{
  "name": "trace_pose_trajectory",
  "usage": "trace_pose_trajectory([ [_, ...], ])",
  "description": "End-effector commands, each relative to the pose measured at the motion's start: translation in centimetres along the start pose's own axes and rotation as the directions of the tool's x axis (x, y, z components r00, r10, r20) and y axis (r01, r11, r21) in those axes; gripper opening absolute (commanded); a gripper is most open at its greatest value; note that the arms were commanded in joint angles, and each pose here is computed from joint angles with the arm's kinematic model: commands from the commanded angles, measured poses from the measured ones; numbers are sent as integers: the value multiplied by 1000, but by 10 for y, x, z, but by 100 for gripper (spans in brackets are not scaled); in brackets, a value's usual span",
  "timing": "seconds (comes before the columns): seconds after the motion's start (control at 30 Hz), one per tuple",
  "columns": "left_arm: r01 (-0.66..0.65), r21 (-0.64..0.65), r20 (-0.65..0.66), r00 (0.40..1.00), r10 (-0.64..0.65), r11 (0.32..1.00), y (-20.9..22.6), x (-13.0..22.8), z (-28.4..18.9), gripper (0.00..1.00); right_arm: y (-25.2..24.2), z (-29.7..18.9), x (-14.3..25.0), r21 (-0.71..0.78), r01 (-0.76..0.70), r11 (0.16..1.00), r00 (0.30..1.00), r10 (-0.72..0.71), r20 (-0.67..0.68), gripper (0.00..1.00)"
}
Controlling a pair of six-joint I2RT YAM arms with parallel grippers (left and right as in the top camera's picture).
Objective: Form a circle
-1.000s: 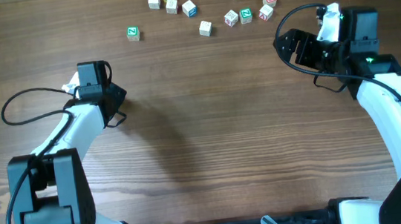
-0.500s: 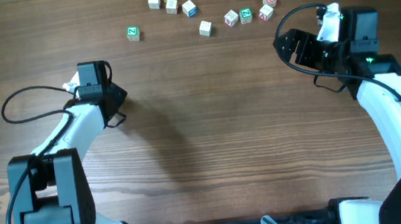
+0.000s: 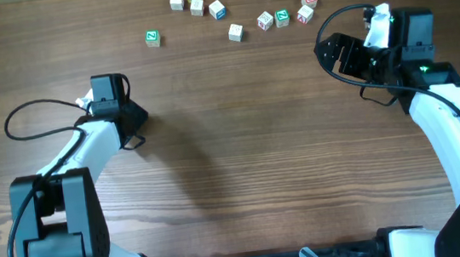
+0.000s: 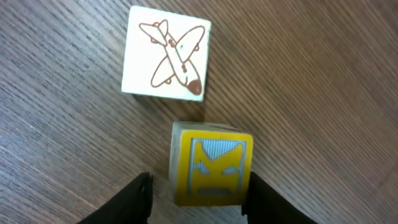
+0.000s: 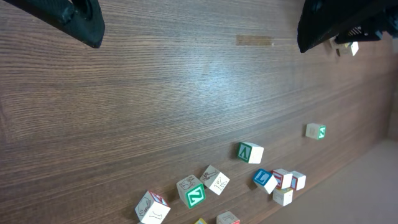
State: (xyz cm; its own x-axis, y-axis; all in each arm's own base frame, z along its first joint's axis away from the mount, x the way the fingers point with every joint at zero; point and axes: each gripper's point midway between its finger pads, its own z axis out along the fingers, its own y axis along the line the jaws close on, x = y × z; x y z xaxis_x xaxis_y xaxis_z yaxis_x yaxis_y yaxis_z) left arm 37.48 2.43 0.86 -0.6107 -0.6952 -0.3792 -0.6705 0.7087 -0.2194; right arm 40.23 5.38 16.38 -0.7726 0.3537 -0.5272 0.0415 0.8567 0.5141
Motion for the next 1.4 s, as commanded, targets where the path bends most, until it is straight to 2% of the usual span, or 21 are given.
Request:
trace_pose_trajectory([
  [0.0, -13, -18, -7, 1000, 13, 1000, 5, 4, 4, 47, -1, 0, -6, 14, -2, 1000, 1000, 2, 12, 100],
  [0.2, -11, -9, 3, 1000, 11, 1000, 2, 2, 4, 35, -1, 0, -6, 15, -2, 1000, 1000, 2, 12, 99],
  [0.83, -9, 25, -5, 1000, 10, 1000, -5, 2, 4, 35, -1, 0, -6, 15, -2, 1000, 1000, 1, 12, 100],
  [1.1, -8, 31, 0, 1000, 8, 999, -6, 1, 4, 36, -1, 0, -6, 16, -2, 1000, 1000, 2, 12, 100],
  [1.17, -8, 30, 0, 1000, 8, 1000, -6, 1, 4, 43, -1, 0, -6, 18, -2, 1000, 1000, 2, 13, 100],
  [1.37, -8, 30, 0, 1000, 8, 1000, -6, 1, 4, 50, -1, 0, -6, 18, -2, 1000, 1000, 2, 13, 100],
])
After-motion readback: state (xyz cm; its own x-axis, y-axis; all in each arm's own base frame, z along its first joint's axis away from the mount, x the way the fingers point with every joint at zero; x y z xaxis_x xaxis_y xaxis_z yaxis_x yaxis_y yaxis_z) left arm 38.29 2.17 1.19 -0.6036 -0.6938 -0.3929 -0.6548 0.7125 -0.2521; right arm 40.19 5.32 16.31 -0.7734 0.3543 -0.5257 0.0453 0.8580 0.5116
